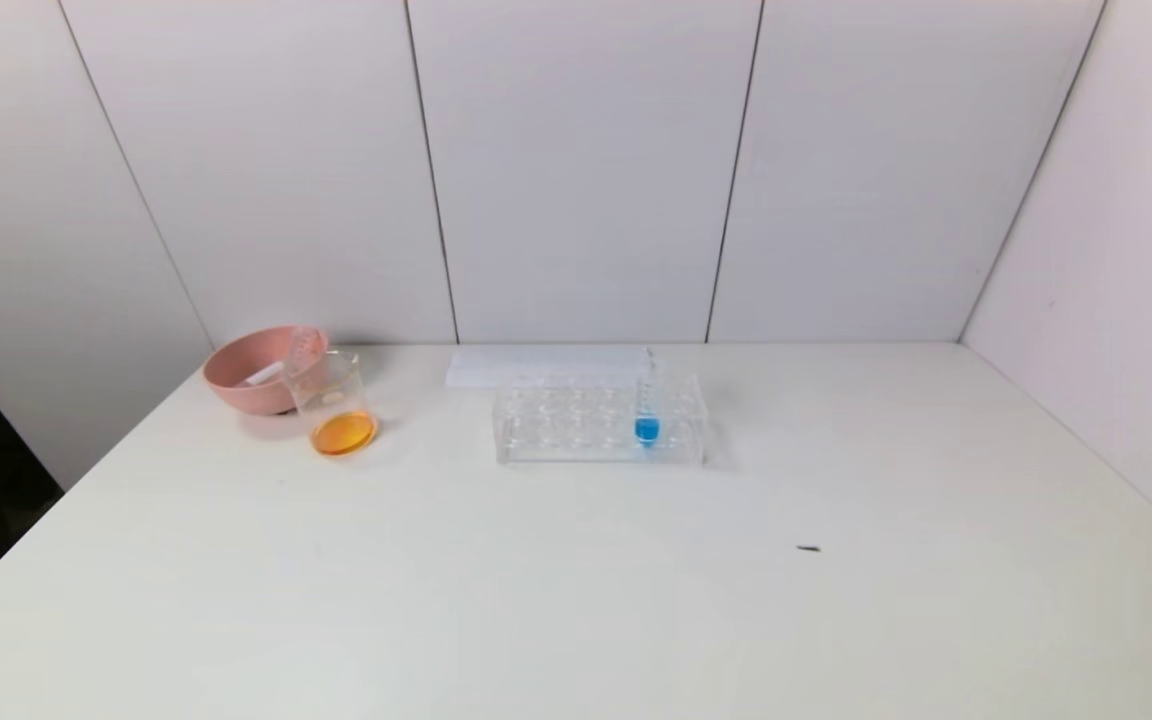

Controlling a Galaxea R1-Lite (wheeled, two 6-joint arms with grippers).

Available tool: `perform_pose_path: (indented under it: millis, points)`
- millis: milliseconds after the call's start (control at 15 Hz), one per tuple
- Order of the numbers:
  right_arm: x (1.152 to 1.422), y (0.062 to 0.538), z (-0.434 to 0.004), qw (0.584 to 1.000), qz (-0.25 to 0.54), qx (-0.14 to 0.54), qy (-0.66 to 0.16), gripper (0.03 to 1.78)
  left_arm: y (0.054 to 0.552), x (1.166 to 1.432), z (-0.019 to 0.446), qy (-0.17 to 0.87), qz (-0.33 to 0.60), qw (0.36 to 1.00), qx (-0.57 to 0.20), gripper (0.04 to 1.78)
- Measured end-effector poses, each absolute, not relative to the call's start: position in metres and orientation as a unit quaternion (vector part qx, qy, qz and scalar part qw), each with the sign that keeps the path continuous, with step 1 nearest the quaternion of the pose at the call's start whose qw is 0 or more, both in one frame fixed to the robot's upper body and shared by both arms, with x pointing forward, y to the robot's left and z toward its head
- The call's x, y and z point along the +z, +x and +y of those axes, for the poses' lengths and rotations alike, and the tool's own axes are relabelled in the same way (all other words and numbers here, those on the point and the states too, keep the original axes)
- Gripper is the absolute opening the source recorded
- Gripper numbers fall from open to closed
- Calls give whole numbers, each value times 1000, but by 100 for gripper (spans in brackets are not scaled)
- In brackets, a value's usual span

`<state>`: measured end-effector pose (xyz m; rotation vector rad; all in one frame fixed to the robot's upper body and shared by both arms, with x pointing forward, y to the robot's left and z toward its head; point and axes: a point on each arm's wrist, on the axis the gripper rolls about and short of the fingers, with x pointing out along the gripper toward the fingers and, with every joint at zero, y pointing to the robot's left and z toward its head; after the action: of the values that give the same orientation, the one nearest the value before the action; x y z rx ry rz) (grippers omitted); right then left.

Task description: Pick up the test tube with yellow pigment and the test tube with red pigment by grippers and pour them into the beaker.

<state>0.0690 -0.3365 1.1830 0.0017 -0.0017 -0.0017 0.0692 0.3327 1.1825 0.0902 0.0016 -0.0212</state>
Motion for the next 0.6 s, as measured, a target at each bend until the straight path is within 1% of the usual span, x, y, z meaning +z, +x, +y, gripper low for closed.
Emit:
perform_pose_path:
  millis: [600]
  points:
    - [1183, 69, -337, 1000, -1, -1, 1, 170, 69, 1182, 333, 43, 1, 999, -11, 176]
